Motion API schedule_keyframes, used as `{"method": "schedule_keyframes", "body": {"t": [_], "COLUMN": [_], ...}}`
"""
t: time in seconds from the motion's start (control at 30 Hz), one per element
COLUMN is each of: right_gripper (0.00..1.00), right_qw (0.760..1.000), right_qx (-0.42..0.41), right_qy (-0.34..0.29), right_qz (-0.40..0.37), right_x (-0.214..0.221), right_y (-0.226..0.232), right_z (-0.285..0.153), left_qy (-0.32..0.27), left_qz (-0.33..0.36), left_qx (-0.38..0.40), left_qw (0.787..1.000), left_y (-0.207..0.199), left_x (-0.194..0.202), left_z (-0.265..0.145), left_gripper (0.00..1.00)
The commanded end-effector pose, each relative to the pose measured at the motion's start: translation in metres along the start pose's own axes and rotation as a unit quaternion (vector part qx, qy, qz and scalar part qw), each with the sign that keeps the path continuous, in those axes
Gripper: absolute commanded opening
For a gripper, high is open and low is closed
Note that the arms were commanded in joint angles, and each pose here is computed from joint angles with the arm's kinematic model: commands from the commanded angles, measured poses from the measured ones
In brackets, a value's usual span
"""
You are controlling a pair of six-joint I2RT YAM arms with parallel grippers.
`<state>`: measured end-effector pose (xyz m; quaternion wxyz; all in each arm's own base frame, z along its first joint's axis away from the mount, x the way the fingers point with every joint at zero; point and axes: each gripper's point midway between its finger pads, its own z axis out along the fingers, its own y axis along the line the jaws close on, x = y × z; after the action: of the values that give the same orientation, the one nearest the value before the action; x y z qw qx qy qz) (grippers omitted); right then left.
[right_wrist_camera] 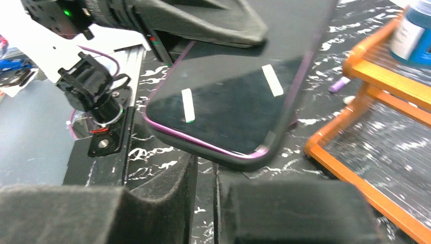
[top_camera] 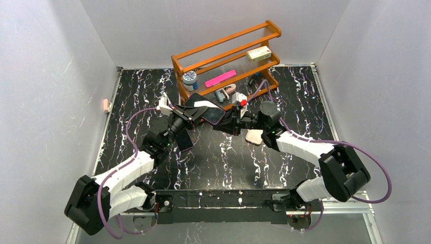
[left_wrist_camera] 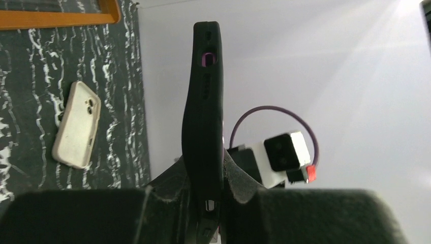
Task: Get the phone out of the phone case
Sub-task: Remove the phone case from the phone.
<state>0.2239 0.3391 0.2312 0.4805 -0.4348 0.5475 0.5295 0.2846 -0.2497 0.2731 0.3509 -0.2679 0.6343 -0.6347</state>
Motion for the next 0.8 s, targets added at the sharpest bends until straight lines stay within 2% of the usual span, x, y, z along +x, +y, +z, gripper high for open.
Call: {"method": "schedule_keyframes", "body": {"t": [0.0,0.2,0.43,0.6,0.77], "right_gripper": [0.27,0.55,0.72,0.75,0.72], "right_qw": [0.998,0.997,0.997,0.995,0.993], "right_qx": [0.054,0.04,-0.016,-0.049,-0.078], "right_qy": [-0.023,0.006,0.035,0.037,0.044], "right_qz": [0.018,0.06,0.068,0.075,0.076], "right_x": [-0.011,0.005,-0.003,-0.013,-0.016], "right_y": [-0.017,-0.008,0.012,0.019,0.025], "right_z": [-0.026,-0.046,-0.046,-0.037,-0.026], "left_qy": [0.028,0.076,0.171,0.222,0.251], "left_qz": [0.07,0.139,0.231,0.268,0.278], "left_qx": [0.051,0.063,0.08,0.089,0.101], "left_qw": [0.996,0.985,0.955,0.933,0.922], "left_y": [-0.031,-0.029,-0.034,-0.035,-0.037], "left_x": [0.002,-0.001,0.02,0.031,0.038], "left_z": [-0.008,-0.011,-0.016,-0.02,-0.023], "left_gripper": [0.0,0.0,0.0,0.0,0.0]}}
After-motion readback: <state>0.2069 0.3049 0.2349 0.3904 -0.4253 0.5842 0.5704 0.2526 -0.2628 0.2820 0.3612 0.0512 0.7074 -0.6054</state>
